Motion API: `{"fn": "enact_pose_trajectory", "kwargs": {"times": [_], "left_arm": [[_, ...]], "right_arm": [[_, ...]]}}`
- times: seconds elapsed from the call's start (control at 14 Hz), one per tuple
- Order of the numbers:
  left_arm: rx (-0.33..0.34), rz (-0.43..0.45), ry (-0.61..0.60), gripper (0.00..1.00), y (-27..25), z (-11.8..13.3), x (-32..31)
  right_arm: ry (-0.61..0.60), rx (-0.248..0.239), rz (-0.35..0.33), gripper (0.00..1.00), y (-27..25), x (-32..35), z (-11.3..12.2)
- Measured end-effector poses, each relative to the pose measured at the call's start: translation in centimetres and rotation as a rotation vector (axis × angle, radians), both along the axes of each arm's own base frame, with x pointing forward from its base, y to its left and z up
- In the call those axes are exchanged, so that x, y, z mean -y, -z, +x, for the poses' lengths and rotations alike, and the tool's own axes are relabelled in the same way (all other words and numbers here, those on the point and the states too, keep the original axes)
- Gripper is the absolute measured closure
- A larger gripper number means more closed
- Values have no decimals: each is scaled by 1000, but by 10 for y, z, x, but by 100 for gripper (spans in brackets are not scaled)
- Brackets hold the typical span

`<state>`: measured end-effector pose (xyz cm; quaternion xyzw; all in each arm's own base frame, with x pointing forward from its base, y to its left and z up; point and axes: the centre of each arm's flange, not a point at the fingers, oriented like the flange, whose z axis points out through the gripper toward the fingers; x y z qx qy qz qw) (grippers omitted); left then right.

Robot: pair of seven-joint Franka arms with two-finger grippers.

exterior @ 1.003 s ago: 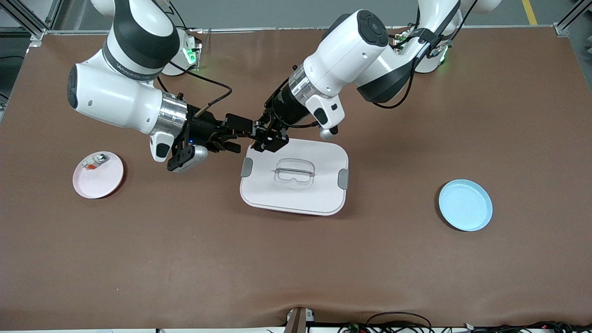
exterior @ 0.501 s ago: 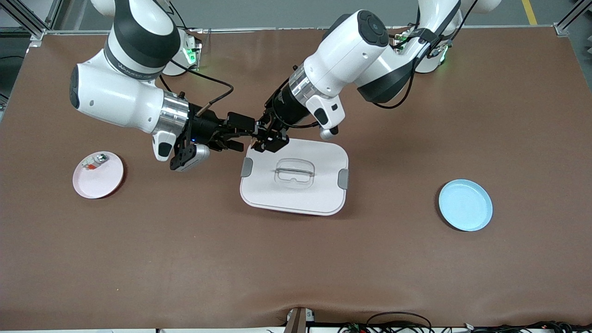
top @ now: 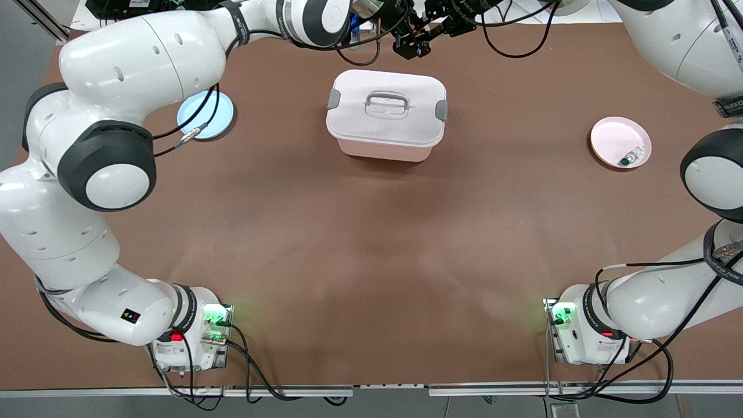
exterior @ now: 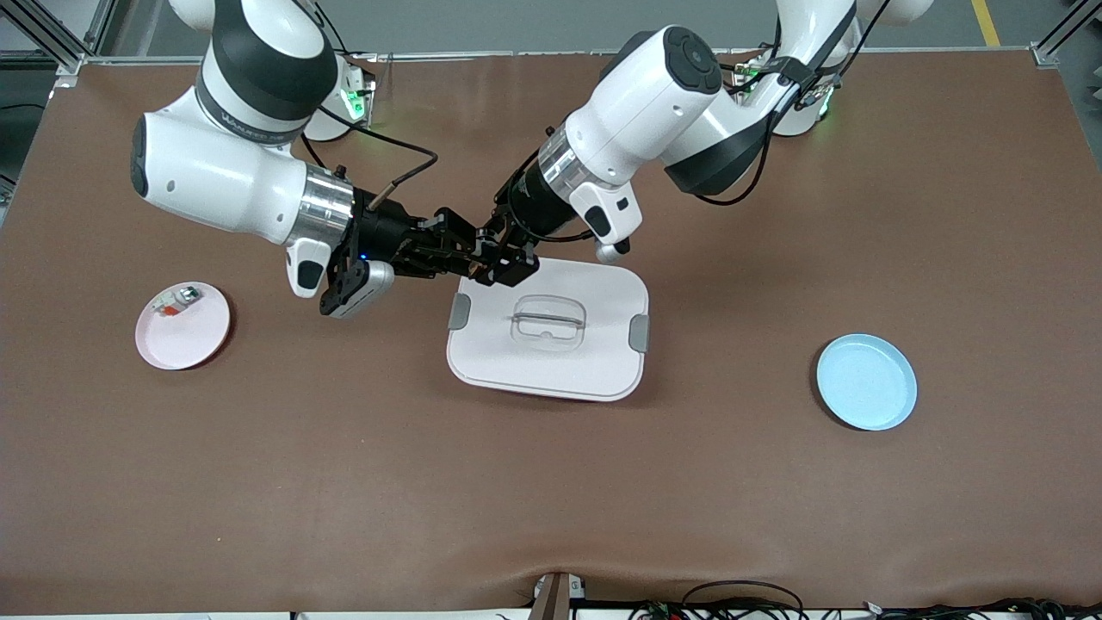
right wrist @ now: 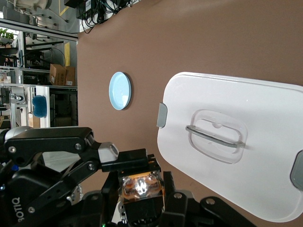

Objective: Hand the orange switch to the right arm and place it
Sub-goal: 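Grasp the switch with the right gripper beside the left gripper, then open the left gripper and withdraw while the right gripper pulls the switch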

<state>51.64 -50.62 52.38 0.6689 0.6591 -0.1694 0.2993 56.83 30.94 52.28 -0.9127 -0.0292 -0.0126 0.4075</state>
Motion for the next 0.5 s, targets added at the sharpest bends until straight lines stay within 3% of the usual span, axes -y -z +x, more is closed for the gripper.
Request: {"fn": "enact_pose_trajectory", "kwargs": {"times": [0.5], "left_arm": [[1, 0, -2, 28, 0, 1, -1]], "right_arm": [[-2, 10, 1, 58, -1, -1, 0]]}}
